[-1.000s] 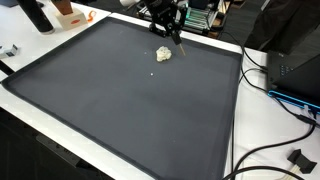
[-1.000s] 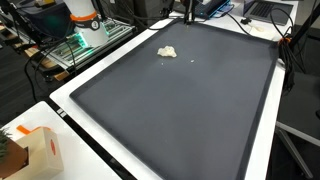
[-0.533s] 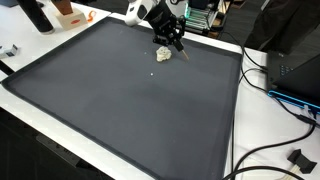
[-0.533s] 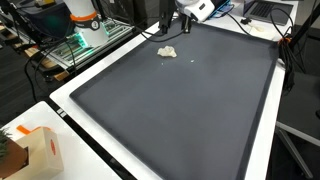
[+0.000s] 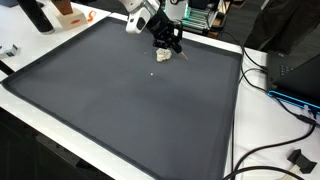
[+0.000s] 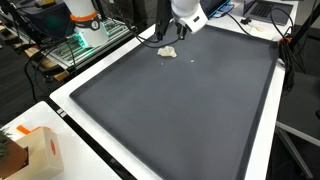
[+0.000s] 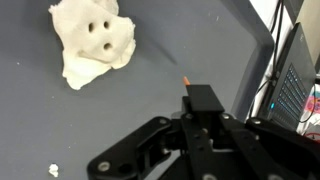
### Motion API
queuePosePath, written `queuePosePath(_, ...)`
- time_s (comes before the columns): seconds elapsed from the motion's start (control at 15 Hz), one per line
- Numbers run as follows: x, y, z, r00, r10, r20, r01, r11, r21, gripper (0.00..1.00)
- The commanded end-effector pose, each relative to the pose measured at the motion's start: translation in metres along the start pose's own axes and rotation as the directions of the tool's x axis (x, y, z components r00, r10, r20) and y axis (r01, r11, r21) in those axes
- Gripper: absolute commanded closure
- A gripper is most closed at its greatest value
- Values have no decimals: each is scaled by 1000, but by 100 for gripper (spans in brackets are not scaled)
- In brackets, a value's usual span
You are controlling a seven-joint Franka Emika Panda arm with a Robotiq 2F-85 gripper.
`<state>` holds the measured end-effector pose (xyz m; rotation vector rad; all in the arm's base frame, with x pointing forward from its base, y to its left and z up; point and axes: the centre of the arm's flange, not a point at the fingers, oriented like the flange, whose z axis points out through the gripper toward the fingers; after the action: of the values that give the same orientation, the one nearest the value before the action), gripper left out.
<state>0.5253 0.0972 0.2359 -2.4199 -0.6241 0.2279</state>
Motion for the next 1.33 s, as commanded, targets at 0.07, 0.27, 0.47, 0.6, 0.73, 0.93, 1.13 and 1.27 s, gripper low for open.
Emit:
queuePosePath(0.07, -13, 8, 2, 996, 80, 24, -80, 997, 3, 97)
queuePosePath(0.27, -17, 14, 3, 990, 138, 15, -138, 990, -5, 97)
queuePosePath(0.47, -22, 21, 2, 979, 205, -2, -205, 979, -10, 97)
queuePosePath(0.6, -25, 26, 2, 970, 244, -6, -244, 970, -12, 97)
queuePosePath(0.73, -28, 31, 3, 961, 276, -9, -276, 961, -9, 97)
queuePosePath(0.93, -31, 38, 5, 946, 323, -23, -323, 946, -1, 97)
queuePosePath(1.13, -34, 43, 5, 936, 351, -29, -351, 936, 18, 97)
queuePosePath(1.27, -36, 47, 5, 936, 348, -43, -346, 937, 59, 97)
